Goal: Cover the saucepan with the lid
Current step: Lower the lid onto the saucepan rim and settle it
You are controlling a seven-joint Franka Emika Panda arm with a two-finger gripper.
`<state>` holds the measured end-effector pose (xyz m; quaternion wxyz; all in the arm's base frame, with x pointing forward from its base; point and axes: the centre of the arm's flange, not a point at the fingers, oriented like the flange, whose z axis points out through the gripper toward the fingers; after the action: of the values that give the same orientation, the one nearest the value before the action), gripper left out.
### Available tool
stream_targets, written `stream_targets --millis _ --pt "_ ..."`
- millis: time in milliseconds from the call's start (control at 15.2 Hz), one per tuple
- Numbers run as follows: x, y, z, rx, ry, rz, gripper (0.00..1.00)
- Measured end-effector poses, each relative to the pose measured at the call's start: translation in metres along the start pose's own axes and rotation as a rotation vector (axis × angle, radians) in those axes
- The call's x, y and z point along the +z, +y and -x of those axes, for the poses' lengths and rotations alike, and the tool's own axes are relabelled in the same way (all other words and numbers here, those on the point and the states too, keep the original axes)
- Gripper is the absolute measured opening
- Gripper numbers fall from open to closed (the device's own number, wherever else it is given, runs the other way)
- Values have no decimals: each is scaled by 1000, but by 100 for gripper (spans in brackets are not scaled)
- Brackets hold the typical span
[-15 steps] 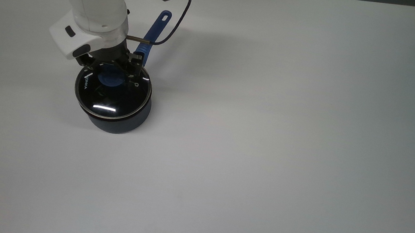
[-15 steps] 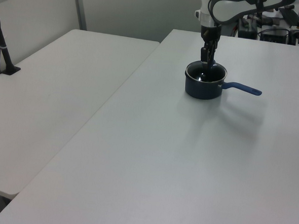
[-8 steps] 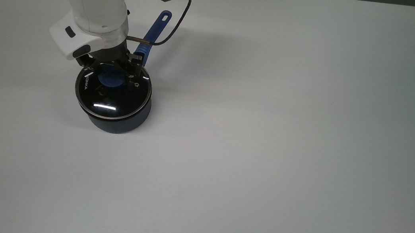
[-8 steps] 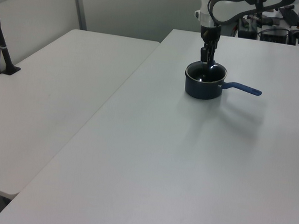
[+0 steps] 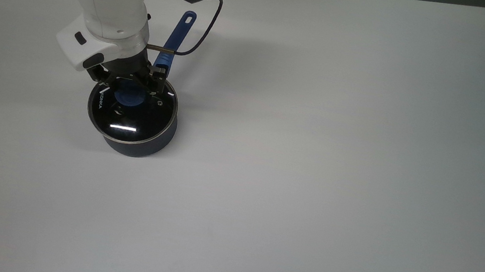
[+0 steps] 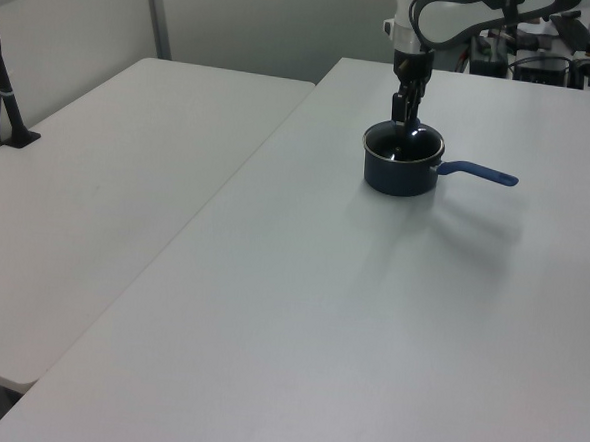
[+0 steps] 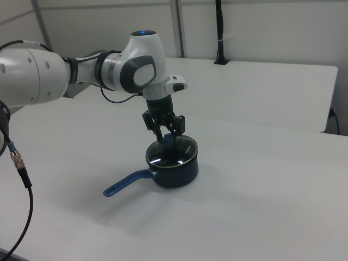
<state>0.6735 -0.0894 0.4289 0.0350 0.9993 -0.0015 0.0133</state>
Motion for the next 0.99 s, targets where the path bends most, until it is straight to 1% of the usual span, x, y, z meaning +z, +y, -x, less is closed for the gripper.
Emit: stream_targets --millis 396,594,660,792,858,990 --pt "0 2 0 4 1 -1 65" --pt "0 5 1 11 1 -1 67" --pt "0 5 0 13 2 -3 73" --pt "-1 5 0 28 6 -10 93" --pt "-1 4 0 34 6 -13 96" --pt "0 4 0 44 5 -14 97"
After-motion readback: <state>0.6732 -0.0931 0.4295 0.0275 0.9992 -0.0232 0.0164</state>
